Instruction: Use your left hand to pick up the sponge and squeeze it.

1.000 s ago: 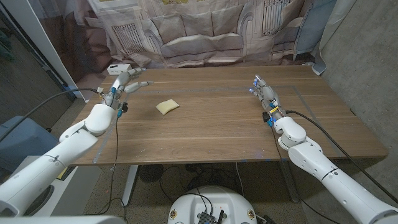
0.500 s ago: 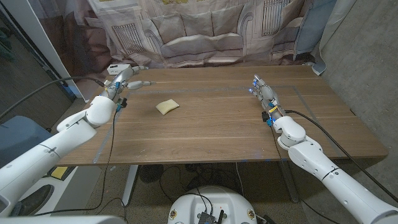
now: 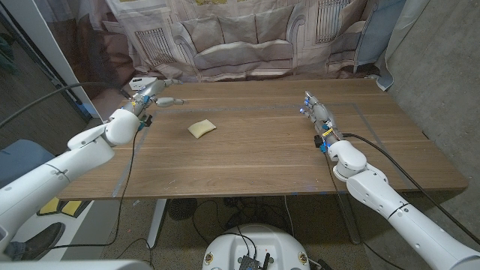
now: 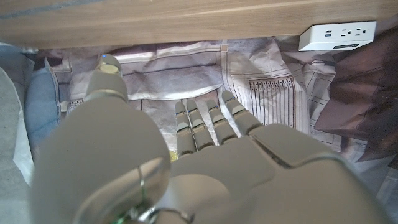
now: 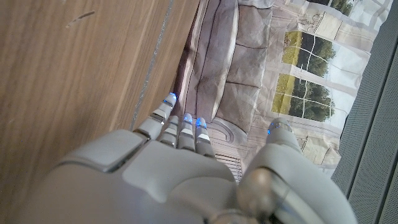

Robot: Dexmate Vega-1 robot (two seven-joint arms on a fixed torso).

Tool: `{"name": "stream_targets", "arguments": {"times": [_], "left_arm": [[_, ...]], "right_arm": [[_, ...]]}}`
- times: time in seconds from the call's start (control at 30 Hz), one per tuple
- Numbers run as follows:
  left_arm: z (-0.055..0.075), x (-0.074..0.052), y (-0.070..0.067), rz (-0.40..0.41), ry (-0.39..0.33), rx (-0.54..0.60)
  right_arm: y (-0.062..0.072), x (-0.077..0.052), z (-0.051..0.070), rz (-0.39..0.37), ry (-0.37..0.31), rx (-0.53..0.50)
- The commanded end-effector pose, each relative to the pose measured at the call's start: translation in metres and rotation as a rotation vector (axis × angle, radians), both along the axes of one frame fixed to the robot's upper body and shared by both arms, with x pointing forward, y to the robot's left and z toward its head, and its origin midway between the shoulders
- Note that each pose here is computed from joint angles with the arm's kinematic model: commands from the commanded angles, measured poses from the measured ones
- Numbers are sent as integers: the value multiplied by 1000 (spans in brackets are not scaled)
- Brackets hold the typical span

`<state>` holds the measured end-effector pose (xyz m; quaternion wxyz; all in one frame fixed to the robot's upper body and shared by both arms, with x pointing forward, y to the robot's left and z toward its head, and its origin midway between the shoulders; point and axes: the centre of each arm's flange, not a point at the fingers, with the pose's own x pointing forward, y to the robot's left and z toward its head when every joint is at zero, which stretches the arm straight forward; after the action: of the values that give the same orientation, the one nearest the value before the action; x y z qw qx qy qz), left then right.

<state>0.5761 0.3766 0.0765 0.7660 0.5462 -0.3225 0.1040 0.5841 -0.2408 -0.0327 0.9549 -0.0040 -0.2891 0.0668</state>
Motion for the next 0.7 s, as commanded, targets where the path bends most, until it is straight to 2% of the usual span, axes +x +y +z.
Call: {"name": "stream_targets", "arguments": {"times": [0.03, 0.13, 0.37, 0.7], "left_arm": [[11, 10, 4, 59, 82, 169], [16, 9, 4, 74, 93, 207], [23, 8, -4, 98, 119, 305], [30, 13, -12, 106, 184, 436]], "right_arm": [[12, 0, -2, -18, 21, 6], [15, 0, -3, -19, 17, 10], [20, 0, -7, -19, 8, 29], [28, 0, -10, -25, 5, 42]]}}
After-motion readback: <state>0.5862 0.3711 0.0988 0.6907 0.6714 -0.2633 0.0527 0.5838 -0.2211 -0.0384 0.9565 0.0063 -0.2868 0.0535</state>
